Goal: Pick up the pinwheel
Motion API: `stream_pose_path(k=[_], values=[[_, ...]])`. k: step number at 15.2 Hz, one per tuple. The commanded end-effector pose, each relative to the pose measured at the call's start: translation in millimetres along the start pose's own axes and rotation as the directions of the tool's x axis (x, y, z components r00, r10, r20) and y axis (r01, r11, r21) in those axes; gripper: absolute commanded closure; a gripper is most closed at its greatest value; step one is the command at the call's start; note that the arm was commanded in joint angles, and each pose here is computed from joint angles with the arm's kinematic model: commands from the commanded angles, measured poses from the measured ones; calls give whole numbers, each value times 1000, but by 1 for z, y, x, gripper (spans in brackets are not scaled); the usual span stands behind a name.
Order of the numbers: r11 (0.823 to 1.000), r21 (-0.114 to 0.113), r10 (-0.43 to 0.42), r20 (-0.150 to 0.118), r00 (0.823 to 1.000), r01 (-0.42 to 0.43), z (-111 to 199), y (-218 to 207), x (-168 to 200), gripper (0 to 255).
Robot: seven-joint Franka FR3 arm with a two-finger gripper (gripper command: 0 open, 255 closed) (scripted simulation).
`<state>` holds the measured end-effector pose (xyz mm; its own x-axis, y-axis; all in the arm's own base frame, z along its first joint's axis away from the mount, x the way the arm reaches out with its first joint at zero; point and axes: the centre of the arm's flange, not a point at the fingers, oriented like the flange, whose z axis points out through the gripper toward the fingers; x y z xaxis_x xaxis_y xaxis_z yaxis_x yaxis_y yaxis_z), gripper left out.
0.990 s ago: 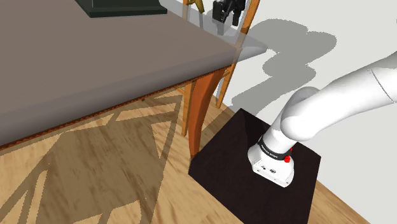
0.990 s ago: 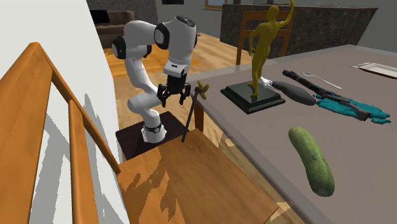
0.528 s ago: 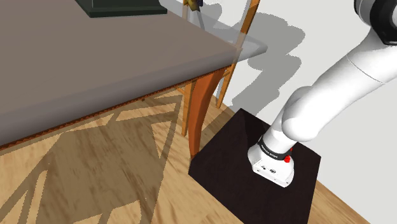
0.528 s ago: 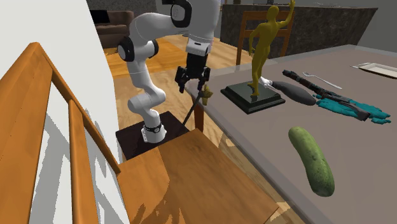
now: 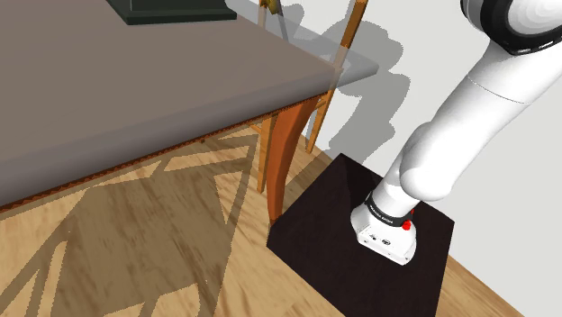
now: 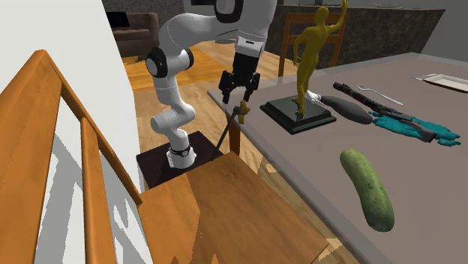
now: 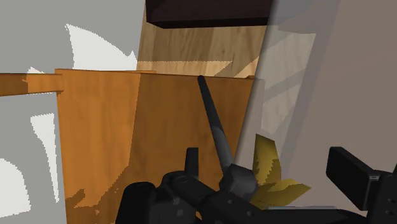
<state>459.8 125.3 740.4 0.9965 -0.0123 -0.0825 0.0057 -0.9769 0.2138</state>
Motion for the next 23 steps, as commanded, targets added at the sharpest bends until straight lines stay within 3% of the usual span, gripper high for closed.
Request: stream_pose_path(k=[1, 5, 6, 15, 23], values=[[1000, 0, 0, 0, 1000, 0, 11, -2, 1, 0], [1000, 0, 0, 0, 1000, 0, 24, -5, 2, 0], [1000, 0, 0, 0, 1000, 0, 23, -4, 2, 255], [1000, 0, 0, 0, 1000, 0, 24, -5, 2, 255], [1000, 0, 0, 0, 1000, 0, -17, 4, -1, 255]])
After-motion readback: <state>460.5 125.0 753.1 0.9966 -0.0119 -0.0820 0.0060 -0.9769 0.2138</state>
